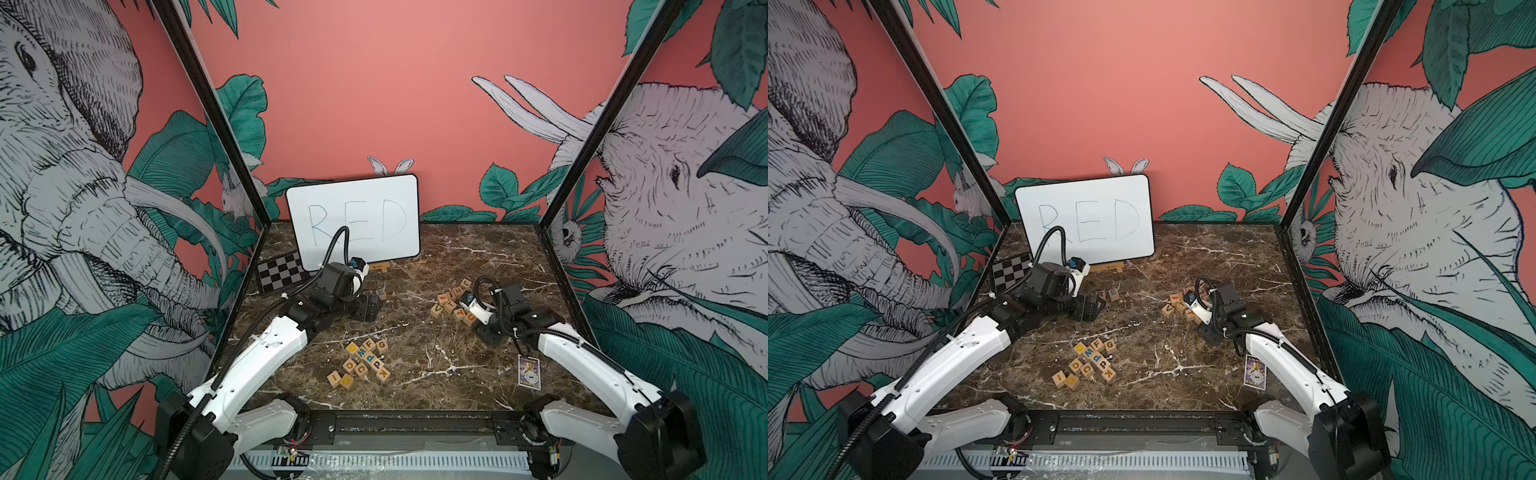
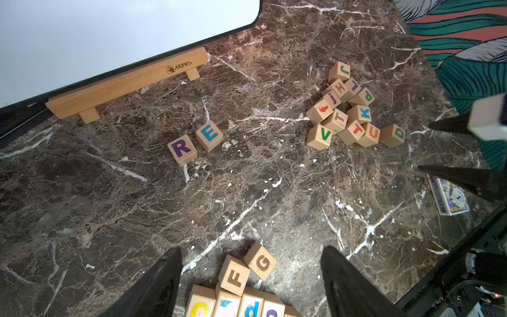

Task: Assemble the uppercase word "red" with letter blocks
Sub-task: Pick up the letter block from the center of the board.

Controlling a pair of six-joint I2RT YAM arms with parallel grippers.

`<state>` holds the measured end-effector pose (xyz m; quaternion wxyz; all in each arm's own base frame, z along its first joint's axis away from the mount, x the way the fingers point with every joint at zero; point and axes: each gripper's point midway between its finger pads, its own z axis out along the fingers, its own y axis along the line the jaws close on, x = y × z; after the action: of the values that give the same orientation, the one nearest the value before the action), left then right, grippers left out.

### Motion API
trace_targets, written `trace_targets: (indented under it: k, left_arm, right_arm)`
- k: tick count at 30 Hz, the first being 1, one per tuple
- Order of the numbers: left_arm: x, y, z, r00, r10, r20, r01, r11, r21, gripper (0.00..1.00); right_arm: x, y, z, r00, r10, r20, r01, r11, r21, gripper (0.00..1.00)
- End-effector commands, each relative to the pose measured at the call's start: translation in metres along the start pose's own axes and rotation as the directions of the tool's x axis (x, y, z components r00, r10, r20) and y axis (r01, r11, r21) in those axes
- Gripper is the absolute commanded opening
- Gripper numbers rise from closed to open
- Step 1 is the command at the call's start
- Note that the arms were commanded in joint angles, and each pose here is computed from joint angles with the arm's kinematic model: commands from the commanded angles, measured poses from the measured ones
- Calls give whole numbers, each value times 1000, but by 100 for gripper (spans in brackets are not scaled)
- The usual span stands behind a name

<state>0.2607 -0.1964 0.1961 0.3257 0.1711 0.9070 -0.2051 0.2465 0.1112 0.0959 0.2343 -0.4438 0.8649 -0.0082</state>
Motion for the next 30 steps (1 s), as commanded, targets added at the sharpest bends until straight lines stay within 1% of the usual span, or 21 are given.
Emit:
trace_targets:
  k: [1,5,8,11,14,20,25,28,30]
  left_arm:
    - [-3,-5,-5,999,-1,33,0,1000,26,82]
    - [-2,-6,-5,1000,-1,30,0,1000,32,82]
    - [-3,-5,-5,999,0,35,-1,1000,27,82]
    - [-3,-5,-5,999,-3,34,1,999,33,81]
    - [-2,-7,-5,999,-6,32,4,999,44,82]
    - [-3,-9,-7,999,-9,39,7,999,54,82]
    - [-2,-10,-7,999,-11,35,9,998,59,82]
    - [-2,-10,-8,999,-10,38,8,998,58,82]
    - [-2,-10,-7,999,-10,35,8,998,58,82]
  right_arm:
    - [17,4,2,995,-52,-82,49,998,-47,67]
    - [23,-14,10,994,1,-112,-4,1000,-27,66]
    - [30,-34,15,990,45,-135,-42,999,27,66]
    - [34,-40,22,987,70,-147,-67,997,26,66]
    - [37,-42,29,982,74,-172,-73,997,11,65]
    - [38,-48,37,980,79,-184,-79,997,10,64]
    - [39,-59,45,976,79,-204,-71,996,46,60]
    - [40,-55,50,974,73,-214,-71,997,19,60]
    - [41,-57,53,972,72,-223,-68,997,23,59]
